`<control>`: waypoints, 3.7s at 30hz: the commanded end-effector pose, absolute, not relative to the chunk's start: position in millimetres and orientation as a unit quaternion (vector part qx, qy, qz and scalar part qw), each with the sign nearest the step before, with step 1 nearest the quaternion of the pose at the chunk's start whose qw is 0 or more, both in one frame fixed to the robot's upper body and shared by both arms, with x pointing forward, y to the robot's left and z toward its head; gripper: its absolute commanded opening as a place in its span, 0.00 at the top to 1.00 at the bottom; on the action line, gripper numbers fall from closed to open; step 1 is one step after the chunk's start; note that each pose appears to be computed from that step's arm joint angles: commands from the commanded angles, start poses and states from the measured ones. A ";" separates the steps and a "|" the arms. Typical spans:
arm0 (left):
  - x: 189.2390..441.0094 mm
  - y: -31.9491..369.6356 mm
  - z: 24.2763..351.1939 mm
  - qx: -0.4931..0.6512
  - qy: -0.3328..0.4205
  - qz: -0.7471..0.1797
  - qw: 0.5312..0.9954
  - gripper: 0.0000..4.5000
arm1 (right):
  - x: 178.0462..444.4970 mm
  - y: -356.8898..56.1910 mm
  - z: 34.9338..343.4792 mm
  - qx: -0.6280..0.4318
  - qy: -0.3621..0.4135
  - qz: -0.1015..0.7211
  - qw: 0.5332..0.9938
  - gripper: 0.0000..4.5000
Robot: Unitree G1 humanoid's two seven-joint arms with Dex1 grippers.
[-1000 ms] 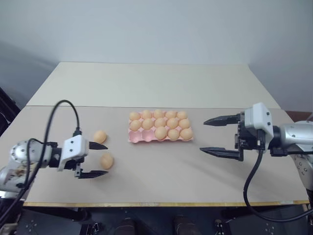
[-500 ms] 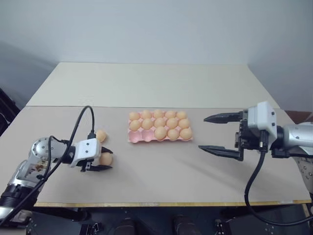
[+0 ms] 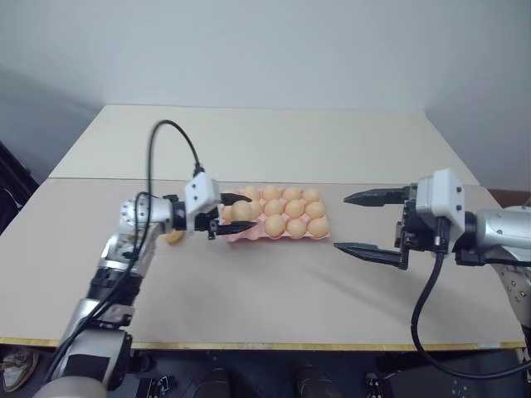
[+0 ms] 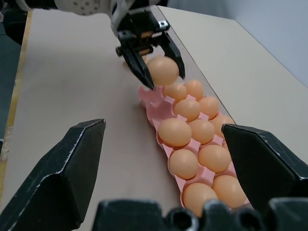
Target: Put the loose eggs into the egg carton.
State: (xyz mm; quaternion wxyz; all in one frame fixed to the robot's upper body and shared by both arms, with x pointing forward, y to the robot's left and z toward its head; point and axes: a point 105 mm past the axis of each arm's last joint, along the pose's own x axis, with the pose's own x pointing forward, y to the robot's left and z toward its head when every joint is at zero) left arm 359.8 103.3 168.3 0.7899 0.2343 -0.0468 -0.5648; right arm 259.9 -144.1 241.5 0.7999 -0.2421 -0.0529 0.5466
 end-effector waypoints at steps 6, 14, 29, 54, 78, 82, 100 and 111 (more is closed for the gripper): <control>371.7 94.0 172.4 0.219 -0.068 -0.552 0.801 0.19 | 254.5 -140.0 255.6 -0.249 -0.089 0.534 0.803 0.00; 372.8 112.9 194.7 0.233 -0.097 -0.523 0.814 0.01 | 253.4 -140.0 257.6 -0.244 -0.092 0.532 0.805 0.00; 276.3 245.4 238.7 0.238 -0.019 -0.495 0.836 0.01 | 256.3 -144.4 245.5 -0.226 -0.064 0.566 0.791 0.00; 262.5 253.9 199.1 0.197 0.073 -0.410 0.888 0.01 | 255.3 -150.4 241.8 -0.222 -0.052 0.563 0.794 0.00; 370.2 247.2 116.6 0.175 0.158 -0.297 0.925 0.21 | 248.0 -144.7 247.3 -0.237 -0.067 0.555 0.794 0.00; 370.2 245.8 124.3 0.177 0.142 -0.308 0.924 0.52 | 247.2 -146.4 248.3 -0.233 -0.070 0.546 0.801 0.00; 385.5 121.3 160.7 0.171 0.030 -0.495 0.852 0.50 | 251.6 -143.6 249.4 -0.234 -0.080 0.538 0.806 0.00; 378.1 131.5 181.8 0.156 -0.001 -0.514 0.844 0.01 | 249.6 -143.1 250.9 -0.230 -0.085 0.533 0.810 0.00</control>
